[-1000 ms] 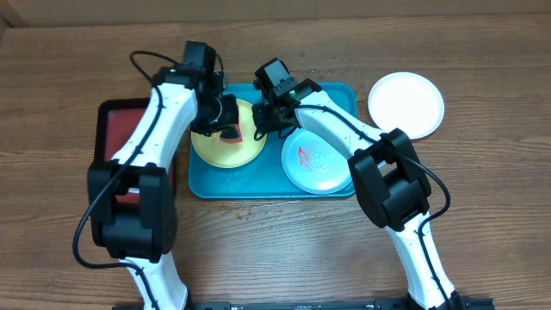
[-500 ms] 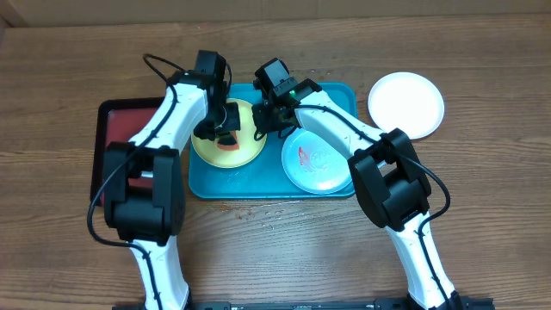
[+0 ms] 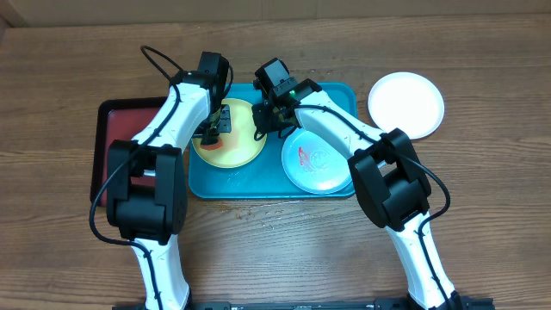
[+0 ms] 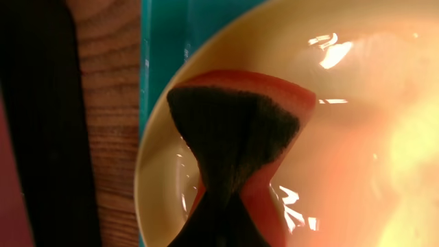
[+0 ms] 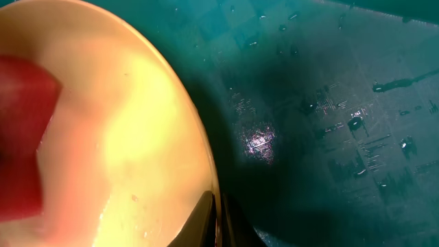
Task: Clean dirty plates on tray and stack at the side
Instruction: 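Scrub the yellow plate with the left-held sponge while the right holds it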
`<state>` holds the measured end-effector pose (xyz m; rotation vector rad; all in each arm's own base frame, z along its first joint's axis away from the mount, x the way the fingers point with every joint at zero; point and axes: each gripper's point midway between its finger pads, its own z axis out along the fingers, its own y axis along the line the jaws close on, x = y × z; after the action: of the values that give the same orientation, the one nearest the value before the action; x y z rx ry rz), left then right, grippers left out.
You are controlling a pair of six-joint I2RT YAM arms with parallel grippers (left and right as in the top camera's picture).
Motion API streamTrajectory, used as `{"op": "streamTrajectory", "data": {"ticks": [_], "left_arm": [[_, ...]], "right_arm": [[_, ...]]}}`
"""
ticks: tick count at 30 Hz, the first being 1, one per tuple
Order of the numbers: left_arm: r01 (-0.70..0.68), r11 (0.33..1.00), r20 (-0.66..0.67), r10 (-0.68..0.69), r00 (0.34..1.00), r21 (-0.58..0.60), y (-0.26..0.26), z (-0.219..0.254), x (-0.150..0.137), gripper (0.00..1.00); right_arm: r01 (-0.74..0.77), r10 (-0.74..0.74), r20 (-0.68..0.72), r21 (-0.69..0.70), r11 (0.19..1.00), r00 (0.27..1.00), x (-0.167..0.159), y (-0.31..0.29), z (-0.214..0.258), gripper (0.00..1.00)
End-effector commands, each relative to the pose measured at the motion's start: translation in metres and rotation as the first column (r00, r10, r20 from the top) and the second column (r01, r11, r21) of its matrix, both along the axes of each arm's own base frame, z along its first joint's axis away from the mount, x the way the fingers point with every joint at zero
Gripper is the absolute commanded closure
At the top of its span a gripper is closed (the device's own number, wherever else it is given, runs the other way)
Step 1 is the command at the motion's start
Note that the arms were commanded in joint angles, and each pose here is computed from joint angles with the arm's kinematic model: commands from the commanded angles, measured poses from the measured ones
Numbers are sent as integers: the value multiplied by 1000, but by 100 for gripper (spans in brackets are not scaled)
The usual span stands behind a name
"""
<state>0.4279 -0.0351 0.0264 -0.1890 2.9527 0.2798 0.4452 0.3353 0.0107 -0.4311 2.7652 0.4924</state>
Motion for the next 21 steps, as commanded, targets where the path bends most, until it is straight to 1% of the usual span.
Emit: {"op": "streamTrajectory", "data": {"ticks": [1,4,6,9,12,14,17,19,21], "left_arm": [[20,999,27,-21,999,32,6,-2,12,96],[48,994,57,-43,997,-95,-17,-4,21,96],[75,976,84,-59,995,-207,-38,-3,27,96],[133,909,129,-88,988,-395,-74,4,36,96],[170,856,148,-111,983,-489,-95,10,36,96],[171,846,139,-116,984,-504,-99,10,33,96],[147,858,91,-117,989,-493,-95,6,23,96],[121,876,46,-112,993,-466,-88,2,13,96],[89,910,-3,-98,995,-405,-74,-3,4,96]], "right_arm": [[-28,26,-44,-41,999,999,-15,-4,-21,96],[-28,26,-44,-41,999,999,-15,-4,-21,96],[-28,26,-44,-41,999,999,-15,-4,-21,96],[-28,26,-44,-42,999,999,-15,-4,-21,96],[-28,26,-45,-41,999,999,-15,-4,-21,96],[-28,26,-45,-41,999,999,-15,-4,-21,96],[-28,26,-45,-41,999,999,-15,-4,-21,96],[-28,26,-45,-41,999,999,-15,-4,-21,96],[-28,26,-45,-42,999,999,-15,-4,-21,96]]}}
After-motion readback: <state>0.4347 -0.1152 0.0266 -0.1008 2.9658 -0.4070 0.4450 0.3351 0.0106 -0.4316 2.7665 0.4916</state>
